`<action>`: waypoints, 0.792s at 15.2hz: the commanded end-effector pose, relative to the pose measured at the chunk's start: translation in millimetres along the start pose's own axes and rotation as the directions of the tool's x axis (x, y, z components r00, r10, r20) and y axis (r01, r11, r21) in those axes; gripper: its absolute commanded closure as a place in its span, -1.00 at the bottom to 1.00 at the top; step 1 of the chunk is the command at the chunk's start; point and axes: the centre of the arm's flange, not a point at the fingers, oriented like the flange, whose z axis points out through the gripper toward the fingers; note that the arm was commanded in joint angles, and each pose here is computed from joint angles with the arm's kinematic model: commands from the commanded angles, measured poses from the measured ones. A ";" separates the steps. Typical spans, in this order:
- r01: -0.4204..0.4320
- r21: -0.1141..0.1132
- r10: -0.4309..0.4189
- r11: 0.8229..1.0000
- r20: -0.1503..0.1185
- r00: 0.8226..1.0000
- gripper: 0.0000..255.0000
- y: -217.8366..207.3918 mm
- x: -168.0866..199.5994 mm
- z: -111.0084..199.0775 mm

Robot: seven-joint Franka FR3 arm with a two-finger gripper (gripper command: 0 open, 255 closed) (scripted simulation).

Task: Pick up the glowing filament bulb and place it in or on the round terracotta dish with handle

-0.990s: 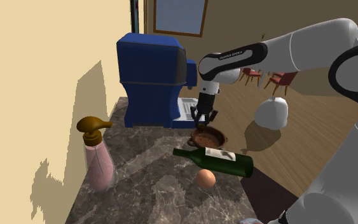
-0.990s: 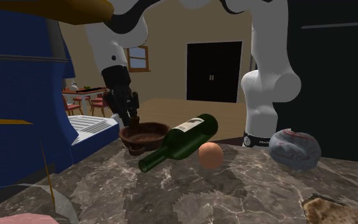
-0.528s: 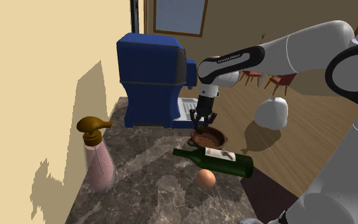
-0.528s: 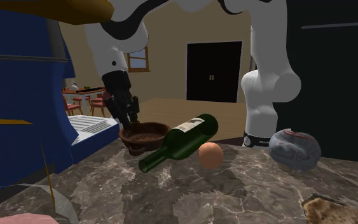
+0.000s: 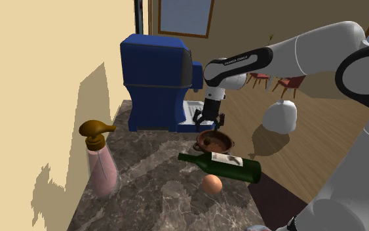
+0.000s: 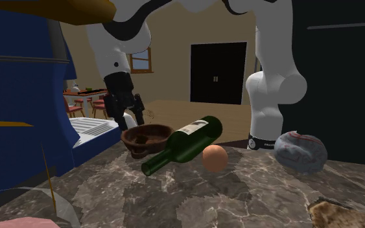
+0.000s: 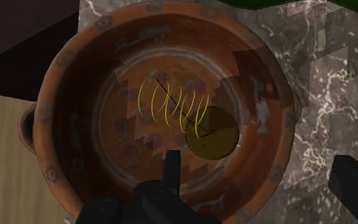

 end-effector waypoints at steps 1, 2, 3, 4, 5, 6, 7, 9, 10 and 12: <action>0.000 0.000 0.000 1.000 0.000 1.000 -1.00 0.0 0.0 0.0; 0.000 0.000 0.000 1.000 0.000 1.000 -1.00 0.0 0.0 -13.2; 0.000 0.000 0.000 1.000 0.000 1.000 -1.00 0.0 0.0 -26.4; 0.000 0.000 0.000 1.000 0.000 1.000 -1.00 0.0 0.0 -39.6; 0.000 0.000 0.000 1.000 0.000 1.000 -1.00 0.0 0.0 -50.0; 0.000 0.000 0.000 1.000 0.000 1.000 -1.00 0.0 0.0 -50.0; 0.000 0.000 0.000 1.000 0.000 1.000 -1.00 0.0 0.0 -50.0; 0.000 0.000 0.000 1.000 0.000 1.000 -1.00 0.0 0.0 -50.0; 0.000 0.000 0.000 1.000 0.000 1.000 -1.00 0.0 0.0 -50.0; 0.000 0.000 0.000 1.000 0.000 1.000 -1.00 0.0 0.0 -50.0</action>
